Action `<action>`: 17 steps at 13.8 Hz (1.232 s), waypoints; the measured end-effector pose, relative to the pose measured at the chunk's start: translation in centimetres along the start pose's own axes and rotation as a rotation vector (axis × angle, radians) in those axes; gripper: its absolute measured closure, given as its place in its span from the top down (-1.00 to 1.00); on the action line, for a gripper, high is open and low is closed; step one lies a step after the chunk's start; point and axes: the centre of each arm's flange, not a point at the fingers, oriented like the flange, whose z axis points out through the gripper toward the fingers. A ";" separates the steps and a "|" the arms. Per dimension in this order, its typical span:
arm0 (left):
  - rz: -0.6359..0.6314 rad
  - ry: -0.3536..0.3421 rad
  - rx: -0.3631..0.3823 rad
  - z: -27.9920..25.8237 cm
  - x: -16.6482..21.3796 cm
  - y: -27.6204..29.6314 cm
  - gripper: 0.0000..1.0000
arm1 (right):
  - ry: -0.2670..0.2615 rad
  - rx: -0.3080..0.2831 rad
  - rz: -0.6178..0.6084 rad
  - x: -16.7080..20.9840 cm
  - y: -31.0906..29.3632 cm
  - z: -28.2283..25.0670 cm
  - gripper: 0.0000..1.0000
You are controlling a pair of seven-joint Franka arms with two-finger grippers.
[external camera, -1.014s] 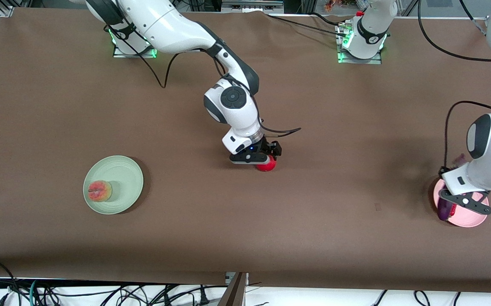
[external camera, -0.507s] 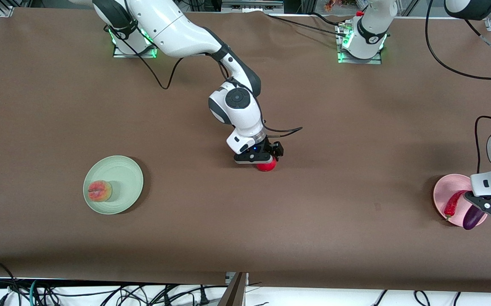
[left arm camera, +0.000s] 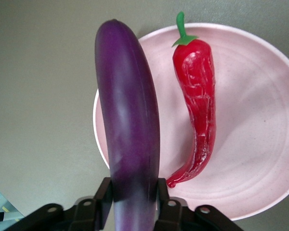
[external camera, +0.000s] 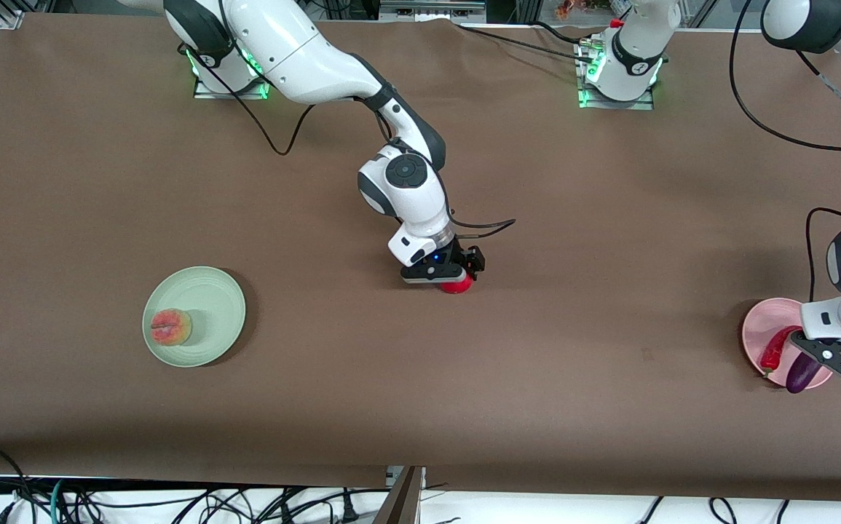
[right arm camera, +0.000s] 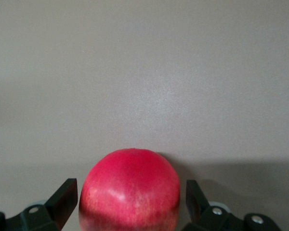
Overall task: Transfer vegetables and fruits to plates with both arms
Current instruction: 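Place the eggplant on the pink plate while the right gripper lifts the red fruit, then set the red fruit on the green plate while the left gripper withdraws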
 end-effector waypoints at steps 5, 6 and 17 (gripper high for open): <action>-0.004 0.006 0.011 -0.5 0.0 -0.5 0.94 | 0.013 0.005 -0.003 0.3 0.0 -0.1 0.67; -0.005 0.010 0.016 -0.8 0.1 -0.7 1.00 | 0.022 0.005 -0.002 0.7 0.1 -0.3 0.67; -0.199 -0.010 -0.347 -20.1 2.9 3.4 1.00 | -0.235 -0.275 -0.263 22.8 27.1 -12.4 0.67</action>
